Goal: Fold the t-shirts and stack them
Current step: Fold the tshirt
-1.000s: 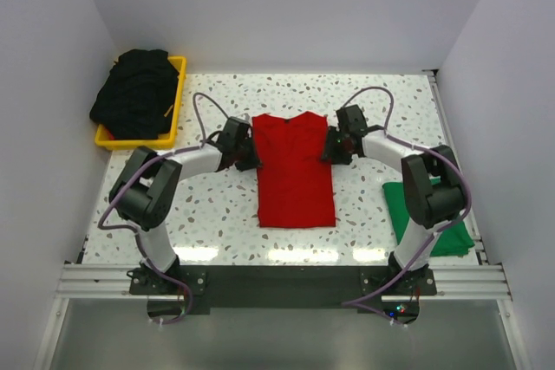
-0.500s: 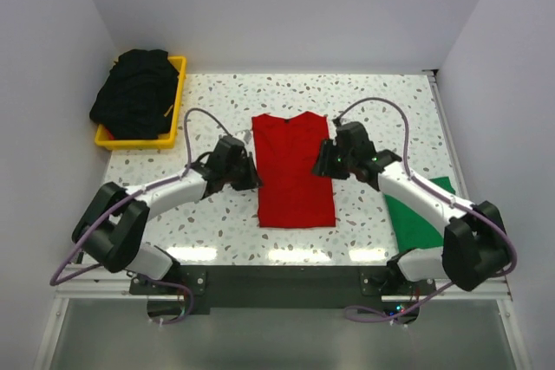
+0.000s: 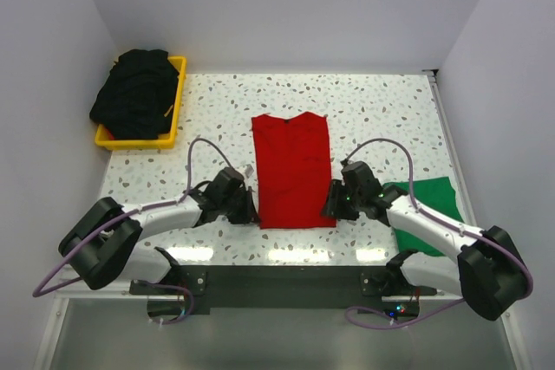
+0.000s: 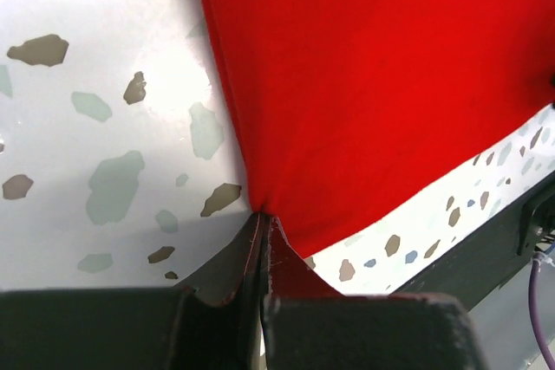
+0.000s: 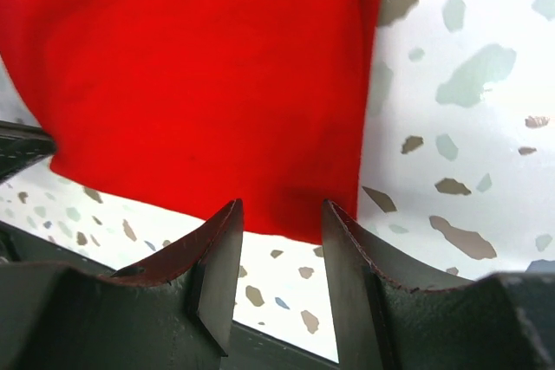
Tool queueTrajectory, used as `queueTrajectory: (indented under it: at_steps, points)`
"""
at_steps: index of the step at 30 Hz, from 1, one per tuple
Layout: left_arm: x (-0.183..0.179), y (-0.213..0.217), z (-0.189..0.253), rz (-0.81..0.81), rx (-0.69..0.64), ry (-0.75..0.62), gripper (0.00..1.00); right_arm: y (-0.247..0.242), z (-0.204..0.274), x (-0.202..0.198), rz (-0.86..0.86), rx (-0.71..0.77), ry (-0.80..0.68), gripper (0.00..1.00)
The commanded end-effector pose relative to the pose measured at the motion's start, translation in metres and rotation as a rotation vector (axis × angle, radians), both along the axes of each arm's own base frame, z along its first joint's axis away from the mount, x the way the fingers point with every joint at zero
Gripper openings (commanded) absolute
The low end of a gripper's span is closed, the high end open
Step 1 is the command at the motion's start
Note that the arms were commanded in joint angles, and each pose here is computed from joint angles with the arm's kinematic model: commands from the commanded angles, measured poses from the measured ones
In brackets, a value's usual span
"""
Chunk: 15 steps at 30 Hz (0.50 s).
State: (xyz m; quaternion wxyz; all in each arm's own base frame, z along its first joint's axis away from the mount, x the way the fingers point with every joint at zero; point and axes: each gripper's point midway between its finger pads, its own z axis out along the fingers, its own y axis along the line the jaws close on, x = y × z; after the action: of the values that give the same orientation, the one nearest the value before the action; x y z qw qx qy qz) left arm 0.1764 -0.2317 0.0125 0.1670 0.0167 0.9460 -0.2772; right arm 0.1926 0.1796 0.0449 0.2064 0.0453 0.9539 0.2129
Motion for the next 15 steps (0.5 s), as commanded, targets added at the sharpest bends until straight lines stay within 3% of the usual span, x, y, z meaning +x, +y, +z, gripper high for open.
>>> queueTrajectory:
  at_steps: [1,15]
  points:
    - [-0.007,-0.001,-0.007,-0.01,-0.02,0.019,0.01,-0.003,-0.01,-0.011,-0.016,0.007,0.033,0.45]
    - [-0.009,0.001,0.004,-0.018,-0.012,0.008,0.01,-0.02,-0.017,-0.04,-0.042,-0.003,0.085,0.45]
